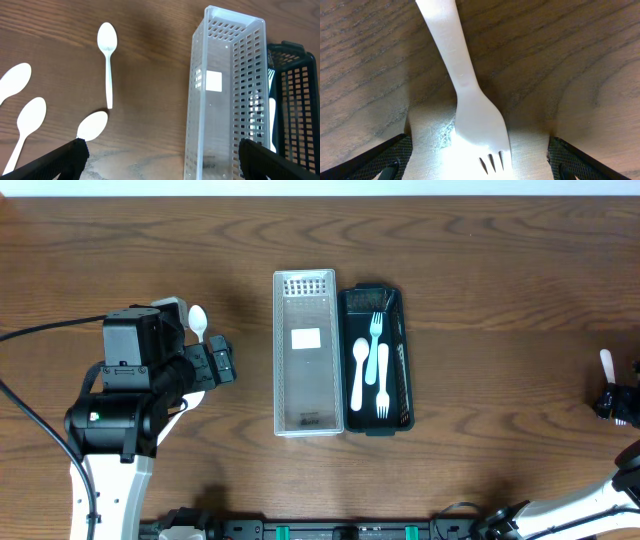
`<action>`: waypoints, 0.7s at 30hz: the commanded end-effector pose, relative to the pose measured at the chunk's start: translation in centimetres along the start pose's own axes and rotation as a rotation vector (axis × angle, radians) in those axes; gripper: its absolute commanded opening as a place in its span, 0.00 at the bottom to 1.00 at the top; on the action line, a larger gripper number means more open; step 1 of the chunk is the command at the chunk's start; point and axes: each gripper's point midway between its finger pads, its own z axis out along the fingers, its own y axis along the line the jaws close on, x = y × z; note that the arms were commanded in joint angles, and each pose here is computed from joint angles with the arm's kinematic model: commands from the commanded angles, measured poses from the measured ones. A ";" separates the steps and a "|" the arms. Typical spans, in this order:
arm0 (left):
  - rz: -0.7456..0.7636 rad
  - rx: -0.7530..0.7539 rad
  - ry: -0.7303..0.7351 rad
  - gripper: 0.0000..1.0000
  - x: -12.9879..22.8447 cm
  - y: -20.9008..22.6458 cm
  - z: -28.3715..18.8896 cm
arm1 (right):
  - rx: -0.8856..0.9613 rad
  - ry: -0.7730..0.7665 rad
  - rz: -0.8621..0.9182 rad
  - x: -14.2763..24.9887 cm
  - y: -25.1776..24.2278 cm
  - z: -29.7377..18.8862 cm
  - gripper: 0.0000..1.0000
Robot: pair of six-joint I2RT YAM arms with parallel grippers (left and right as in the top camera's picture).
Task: Pack container
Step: 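Grasp the last white fork with the right gripper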
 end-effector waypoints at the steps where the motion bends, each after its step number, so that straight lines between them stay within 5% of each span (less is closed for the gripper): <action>1: -0.009 0.016 -0.015 0.98 -0.5 -0.4 -0.5 | -0.043 0.044 -0.019 0.8 1.2 1.8 0.89; 8: -0.009 0.016 -0.015 0.98 -0.5 -0.4 -0.5 | -0.050 0.047 -0.028 0.7 1.6 1.8 0.60; 21: -0.009 0.016 -0.015 0.98 -0.5 -0.4 -0.5 | -0.051 0.047 -0.014 0.7 1.7 1.8 0.40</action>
